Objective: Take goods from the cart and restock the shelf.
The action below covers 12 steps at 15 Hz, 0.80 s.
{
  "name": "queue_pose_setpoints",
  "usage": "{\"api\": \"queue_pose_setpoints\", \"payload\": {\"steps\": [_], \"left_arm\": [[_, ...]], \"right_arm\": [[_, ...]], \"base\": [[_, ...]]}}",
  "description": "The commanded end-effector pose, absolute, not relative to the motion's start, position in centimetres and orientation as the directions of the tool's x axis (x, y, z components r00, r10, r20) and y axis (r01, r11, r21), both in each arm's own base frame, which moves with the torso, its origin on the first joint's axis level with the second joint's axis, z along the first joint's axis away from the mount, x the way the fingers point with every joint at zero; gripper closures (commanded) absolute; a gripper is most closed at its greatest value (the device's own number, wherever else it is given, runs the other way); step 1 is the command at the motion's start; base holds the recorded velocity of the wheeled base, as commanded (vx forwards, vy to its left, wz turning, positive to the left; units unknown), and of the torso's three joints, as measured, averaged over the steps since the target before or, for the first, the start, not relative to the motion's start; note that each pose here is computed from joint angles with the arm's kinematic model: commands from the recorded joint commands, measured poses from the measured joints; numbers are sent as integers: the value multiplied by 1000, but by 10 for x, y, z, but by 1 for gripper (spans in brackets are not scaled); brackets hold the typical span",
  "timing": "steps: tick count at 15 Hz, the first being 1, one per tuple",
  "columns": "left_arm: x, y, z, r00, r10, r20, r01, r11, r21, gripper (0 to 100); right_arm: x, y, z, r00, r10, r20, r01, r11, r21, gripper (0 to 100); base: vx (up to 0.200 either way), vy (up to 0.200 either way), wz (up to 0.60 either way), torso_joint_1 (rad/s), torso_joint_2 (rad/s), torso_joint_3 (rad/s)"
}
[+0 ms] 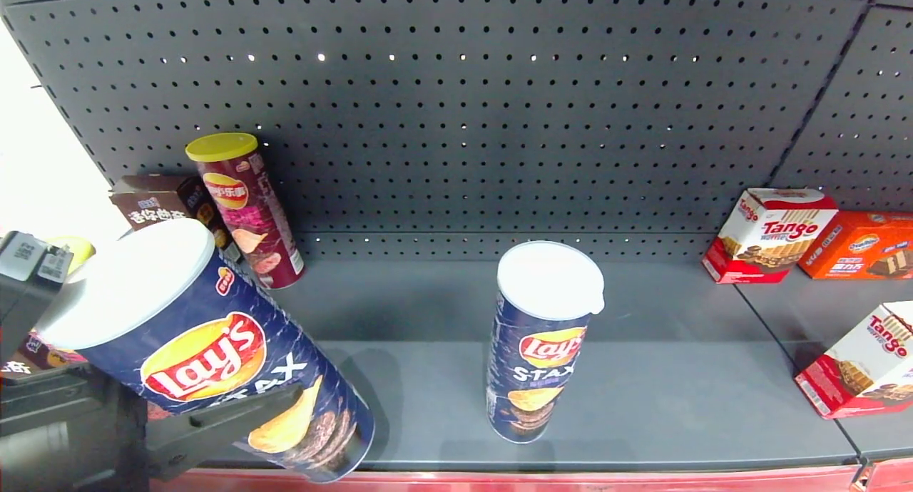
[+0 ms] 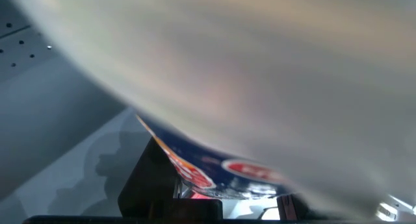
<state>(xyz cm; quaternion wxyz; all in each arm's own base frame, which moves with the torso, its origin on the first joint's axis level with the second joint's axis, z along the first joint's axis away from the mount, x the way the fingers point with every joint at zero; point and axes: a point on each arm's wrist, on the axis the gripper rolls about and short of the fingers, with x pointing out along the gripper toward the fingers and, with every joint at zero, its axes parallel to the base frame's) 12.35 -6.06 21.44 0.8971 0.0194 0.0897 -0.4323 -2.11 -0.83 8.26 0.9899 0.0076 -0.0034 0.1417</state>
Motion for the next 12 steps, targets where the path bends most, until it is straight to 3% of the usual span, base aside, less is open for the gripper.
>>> {"api": "queue_pose_setpoints", "payload": {"steps": [1, 2, 3, 6, 8, 12], "left_arm": [[126, -62, 213, 606, -773, -189, 780, 623, -49, 100], [127, -62, 213, 605, -773, -190, 780, 623, -50, 100], [129, -63, 213, 609, -773, -180, 779, 625, -47, 100], [133, -65, 213, 608, -774, -176, 781, 623, -45, 100], [134, -65, 215, 608, -775, -172, 782, 622, -42, 100], [135, -66, 218, 610, -775, -164, 781, 623, -38, 100]], "right_arm": [[-19, -6, 83, 872, 489, -24, -489, 872, -1, 0], [-18, -7, 84, 914, 404, -41, -404, 915, -2, 0], [-12, -6, 85, 975, 197, -105, -196, 980, 15, 0], [-7, -1, 81, 975, -120, -189, 123, 992, 5, 0], [-14, 1, 78, 986, -129, -107, 128, 992, -18, 0], [-15, 1, 78, 987, -130, -93, 129, 992, -14, 0]], "base": [[0, 0, 0, 0, 0, 0], [0, 0, 0, 0, 0, 0], [0, 0, 0, 0, 0, 0], [0, 0, 0, 0, 0, 0], [0, 0, 0, 0, 0, 0], [0, 0, 0, 0, 0, 0]]}}
